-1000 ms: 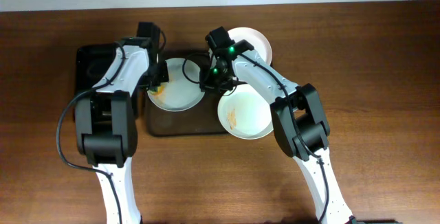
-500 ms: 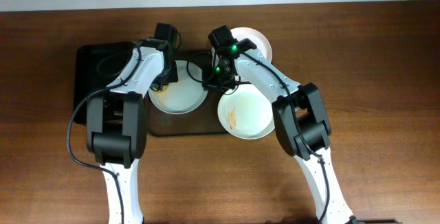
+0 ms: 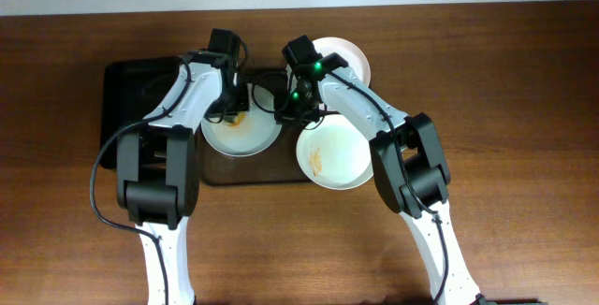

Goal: Clean dirty plates on tray and stack at the side
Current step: 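Scrub the left plate with the sponge in the left gripper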

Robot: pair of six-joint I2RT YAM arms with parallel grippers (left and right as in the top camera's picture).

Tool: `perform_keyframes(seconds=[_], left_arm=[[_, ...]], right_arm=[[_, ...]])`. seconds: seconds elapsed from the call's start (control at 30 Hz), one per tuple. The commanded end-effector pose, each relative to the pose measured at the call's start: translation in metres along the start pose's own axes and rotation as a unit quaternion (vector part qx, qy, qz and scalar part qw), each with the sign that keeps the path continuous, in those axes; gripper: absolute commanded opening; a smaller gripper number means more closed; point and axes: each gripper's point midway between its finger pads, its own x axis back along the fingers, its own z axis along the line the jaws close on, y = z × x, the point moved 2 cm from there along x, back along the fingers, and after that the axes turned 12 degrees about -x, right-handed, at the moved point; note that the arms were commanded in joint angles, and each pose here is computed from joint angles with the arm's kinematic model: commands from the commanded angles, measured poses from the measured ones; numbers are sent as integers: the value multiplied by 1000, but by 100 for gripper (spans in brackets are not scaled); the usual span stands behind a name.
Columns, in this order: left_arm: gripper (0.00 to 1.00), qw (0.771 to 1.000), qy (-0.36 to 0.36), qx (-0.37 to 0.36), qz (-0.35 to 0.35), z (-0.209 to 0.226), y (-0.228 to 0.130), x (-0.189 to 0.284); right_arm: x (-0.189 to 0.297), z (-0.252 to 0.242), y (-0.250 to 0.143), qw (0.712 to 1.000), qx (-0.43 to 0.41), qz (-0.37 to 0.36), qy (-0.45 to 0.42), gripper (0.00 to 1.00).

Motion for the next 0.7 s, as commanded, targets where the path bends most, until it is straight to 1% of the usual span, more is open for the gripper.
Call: perform_keyframes(seconds=[0.0, 0.03, 0.07, 0.1, 0.13, 0.17, 0.2, 0.23, 0.27, 0.33, 0.37, 0.4, 0.43, 0.47, 0.5, 0.53, 0.57, 0.63, 0.67], left_arm=[[1, 979, 191, 59, 50, 61, -29, -2], [1, 979, 186, 54, 65, 59, -35, -2], [1, 989, 116, 4, 93, 39, -43, -7], [1, 993, 11, -47, 109, 9, -49, -9], [1, 988, -69, -81, 115, -14, -54, -7], [1, 971, -169, -123, 117, -41, -61, 1], [1, 956, -228, -145, 112, -57, -64, 8], [1, 944, -271, -163, 96, -68, -62, 13], [1, 942, -279, -165, 81, -71, -57, 14], [1, 947, -271, -165, 44, -71, -40, 9], [1, 958, -250, -141, 27, -65, -28, 5], [1, 978, -190, -84, 16, -45, -15, -4], [1, 991, -127, -29, 6, -20, -5, -11], [1, 998, -59, 34, 10, 8, -4, -15], [1, 997, -7, 70, 17, 28, -8, -16], [1, 995, 34, 90, 25, 43, -13, -16], [1, 993, 66, 89, 42, 53, -21, -15], [1, 989, 72, 78, 105, 52, -50, -10], [1, 987, 58, 56, 136, 48, -62, -7]], right_arm=[[-11, -9, -2, 1000, 1, 9, -12, 4], [-11, -9, -2, 1000, 1, 9, -12, 4], [-11, -9, -2, 1000, 1, 9, -12, 4], [-11, -9, -2, 1000, 1, 9, -12, 4], [-11, -9, -2, 1000, 1, 9, -12, 4], [-11, -9, -2, 1000, 1, 9, -12, 4], [-11, -9, -2, 1000, 1, 9, -12, 4], [-11, -9, -2, 1000, 1, 9, -12, 4], [-11, -9, -2, 1000, 1, 9, -12, 4], [-11, -9, -2, 1000, 1, 10, -12, 4], [-11, -9, -2, 1000, 1, 10, -12, 4], [-11, -9, -2, 1000, 1, 10, -12, 4], [-11, -9, -2, 1000, 1, 10, -12, 4], [-11, -9, -2, 1000, 1, 10, -12, 4], [-11, -9, -2, 1000, 1, 10, -12, 4], [-11, -9, -2, 1000, 1, 9, -12, 4], [-11, -9, -2, 1000, 1, 9, -12, 4], [-11, -9, -2, 1000, 1, 10, -12, 4], [-11, -9, -2, 1000, 1, 9, -12, 4]])
